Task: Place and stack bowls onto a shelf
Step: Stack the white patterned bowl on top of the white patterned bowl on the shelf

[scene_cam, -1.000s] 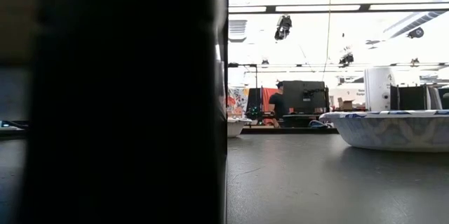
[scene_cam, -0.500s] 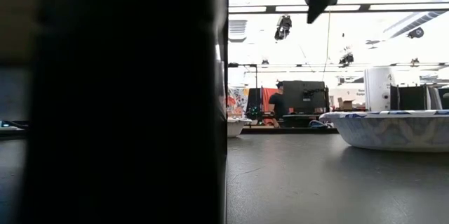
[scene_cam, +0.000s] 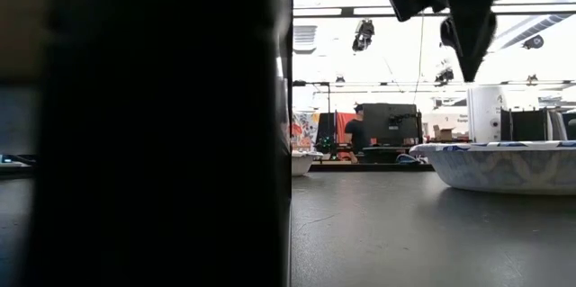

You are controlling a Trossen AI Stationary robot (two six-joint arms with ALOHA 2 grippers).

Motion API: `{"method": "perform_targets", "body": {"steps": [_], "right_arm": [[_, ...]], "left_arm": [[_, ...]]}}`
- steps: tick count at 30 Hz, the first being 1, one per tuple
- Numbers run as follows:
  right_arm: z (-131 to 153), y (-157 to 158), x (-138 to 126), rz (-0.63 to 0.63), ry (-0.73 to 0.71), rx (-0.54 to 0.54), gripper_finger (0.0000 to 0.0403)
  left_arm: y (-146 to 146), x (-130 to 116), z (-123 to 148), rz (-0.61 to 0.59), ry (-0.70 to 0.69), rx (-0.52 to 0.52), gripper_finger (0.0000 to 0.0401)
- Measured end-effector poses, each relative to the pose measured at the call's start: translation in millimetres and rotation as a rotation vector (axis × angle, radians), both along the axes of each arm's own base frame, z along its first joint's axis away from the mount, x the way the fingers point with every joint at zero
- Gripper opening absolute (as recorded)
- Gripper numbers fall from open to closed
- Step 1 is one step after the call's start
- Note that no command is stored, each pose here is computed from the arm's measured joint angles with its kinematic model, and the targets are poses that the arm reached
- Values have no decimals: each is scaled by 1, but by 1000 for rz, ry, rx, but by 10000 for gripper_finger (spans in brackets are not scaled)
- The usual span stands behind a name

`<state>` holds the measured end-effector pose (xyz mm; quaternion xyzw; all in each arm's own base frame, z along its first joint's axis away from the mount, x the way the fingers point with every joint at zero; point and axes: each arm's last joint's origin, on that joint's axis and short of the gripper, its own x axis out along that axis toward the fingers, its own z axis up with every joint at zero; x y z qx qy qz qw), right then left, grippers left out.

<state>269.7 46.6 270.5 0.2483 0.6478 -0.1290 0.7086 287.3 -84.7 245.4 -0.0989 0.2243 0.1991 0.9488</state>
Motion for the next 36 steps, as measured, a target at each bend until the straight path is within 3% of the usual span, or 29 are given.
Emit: {"method": "perform_targets", "body": {"steps": [7,12,18,28,36], "right_arm": [[-22,26,1,-3,-57,82,359],[-33,32,-2,-78,-34,86,359],[-48,47,0,-106,-110,139,359],[-68,51,-5,-129,-135,155,357],[-87,52,-1,-108,-131,142,324]], "left_arm": [[-12,-6,5,-74,-8,-27,107],[-26,-11,5,-121,-10,-38,107],[-42,-18,5,-167,-16,-53,107],[-56,-26,5,-174,-34,-47,107],[-56,-26,5,-160,-36,-16,107]]}}
